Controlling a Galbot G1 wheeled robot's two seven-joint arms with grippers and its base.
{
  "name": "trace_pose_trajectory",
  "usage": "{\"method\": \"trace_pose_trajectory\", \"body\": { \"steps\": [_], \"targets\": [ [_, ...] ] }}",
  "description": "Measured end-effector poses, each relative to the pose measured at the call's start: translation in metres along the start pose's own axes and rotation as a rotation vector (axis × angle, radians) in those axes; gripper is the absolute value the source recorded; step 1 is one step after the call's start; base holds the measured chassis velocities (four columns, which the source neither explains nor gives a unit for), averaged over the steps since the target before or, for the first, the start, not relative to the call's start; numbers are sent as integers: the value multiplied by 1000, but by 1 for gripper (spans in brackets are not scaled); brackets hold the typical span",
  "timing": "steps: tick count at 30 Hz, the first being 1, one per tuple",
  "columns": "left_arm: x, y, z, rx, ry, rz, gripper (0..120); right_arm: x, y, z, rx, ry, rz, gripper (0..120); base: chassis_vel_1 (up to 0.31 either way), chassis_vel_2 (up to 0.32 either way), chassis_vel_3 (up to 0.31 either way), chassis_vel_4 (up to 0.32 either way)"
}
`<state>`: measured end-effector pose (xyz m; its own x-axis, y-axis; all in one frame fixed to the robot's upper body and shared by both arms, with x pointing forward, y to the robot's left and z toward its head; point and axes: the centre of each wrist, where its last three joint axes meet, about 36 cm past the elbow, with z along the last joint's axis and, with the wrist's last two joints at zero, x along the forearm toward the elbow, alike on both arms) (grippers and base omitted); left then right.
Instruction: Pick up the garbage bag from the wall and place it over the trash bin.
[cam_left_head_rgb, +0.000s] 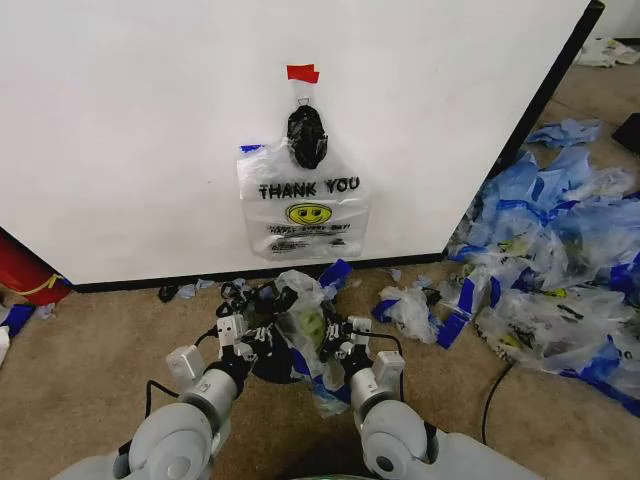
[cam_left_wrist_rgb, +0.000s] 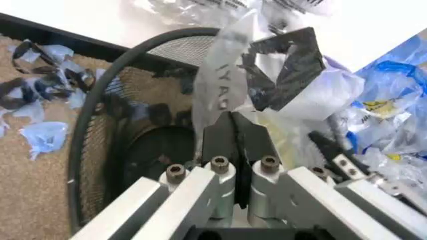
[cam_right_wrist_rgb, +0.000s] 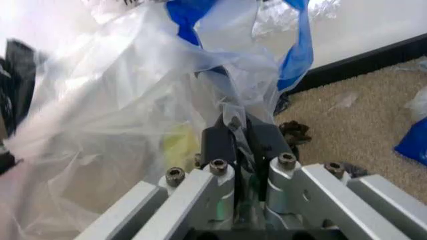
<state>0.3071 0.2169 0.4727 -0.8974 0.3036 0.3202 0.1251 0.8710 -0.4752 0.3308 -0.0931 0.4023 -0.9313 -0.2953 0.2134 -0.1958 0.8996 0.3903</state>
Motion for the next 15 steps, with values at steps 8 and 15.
{"method": "trace_pose_trajectory", "body": {
  "steps": [8,15],
  "targets": [
    [0,9,-1,-19,-21,-55,0,3,-6,-7,-13,-17,8,0,0,0,0,0],
    [1,19,-1,-76,-41,-131,0,9,-12,-14,-20,-31,9,0,0,0,0,0]
  ]
}}
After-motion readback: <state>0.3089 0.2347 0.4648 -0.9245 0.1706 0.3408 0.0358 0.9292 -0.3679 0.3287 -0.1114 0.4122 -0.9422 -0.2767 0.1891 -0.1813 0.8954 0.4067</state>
